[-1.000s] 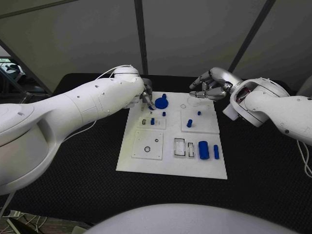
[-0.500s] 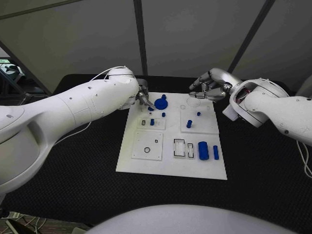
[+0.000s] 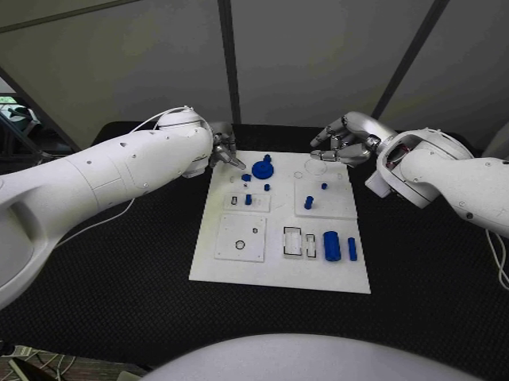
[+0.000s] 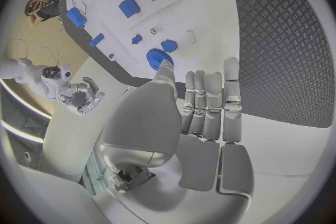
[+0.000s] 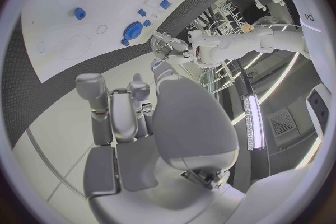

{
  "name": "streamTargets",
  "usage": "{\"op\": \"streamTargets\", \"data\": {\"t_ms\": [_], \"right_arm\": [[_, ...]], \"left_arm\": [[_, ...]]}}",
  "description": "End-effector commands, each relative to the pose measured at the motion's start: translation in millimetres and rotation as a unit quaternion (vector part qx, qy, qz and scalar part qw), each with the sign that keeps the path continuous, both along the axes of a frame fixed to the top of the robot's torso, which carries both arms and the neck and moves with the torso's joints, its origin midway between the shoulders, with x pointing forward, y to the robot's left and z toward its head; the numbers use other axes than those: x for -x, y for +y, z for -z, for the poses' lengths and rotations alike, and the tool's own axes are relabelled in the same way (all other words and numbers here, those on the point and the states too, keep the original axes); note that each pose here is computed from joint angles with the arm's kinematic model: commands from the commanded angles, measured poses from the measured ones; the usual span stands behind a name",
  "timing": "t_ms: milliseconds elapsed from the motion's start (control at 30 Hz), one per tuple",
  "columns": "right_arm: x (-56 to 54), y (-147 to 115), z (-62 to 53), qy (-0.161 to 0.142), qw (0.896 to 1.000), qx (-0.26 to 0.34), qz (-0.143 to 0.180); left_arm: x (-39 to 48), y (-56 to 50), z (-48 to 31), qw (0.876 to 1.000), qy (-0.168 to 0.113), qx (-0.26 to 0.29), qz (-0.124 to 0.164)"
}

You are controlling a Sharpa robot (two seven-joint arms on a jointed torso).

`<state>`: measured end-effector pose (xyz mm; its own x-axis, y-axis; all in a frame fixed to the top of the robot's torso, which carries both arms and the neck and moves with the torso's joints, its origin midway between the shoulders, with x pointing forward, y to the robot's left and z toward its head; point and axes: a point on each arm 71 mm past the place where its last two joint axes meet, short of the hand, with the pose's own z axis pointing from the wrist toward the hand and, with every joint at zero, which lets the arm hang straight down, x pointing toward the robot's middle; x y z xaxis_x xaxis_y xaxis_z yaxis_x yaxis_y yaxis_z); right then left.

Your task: Assemble the parts on the task board

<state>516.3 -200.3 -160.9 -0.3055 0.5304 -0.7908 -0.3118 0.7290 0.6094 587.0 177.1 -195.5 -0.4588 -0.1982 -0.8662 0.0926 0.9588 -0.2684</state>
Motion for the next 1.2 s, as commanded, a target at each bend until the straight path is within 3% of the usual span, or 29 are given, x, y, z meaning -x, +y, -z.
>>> {"op": "streamTargets", "data": {"t_ms": [33,233,467,900,1200], "right_arm": [[0.4,0,-1.1,0.000,1.000,-0.002,-0.003],[0.5,-1,-1.1,0.000,1.000,-0.002,-0.002],[0.6,-2,-1.1,0.000,1.000,-0.002,-0.002],[1.1,-3,0.3,0.001,1.000,-0.002,-0.001],[1.4,-3,1.0,0.002,1.000,-0.002,-0.002]], "left_arm": [[1.1,-7.7,-15.3,0.993,-0.074,0.076,0.054],[8.9,-10.4,-24.5,0.976,-0.140,0.111,0.127],[21.5,-10.2,-16.0,0.956,-0.184,0.091,0.208],[31.3,1.3,10.7,0.946,-0.165,0.013,0.278],[30.7,3.9,18.0,0.943,-0.155,-0.002,0.293]]}}
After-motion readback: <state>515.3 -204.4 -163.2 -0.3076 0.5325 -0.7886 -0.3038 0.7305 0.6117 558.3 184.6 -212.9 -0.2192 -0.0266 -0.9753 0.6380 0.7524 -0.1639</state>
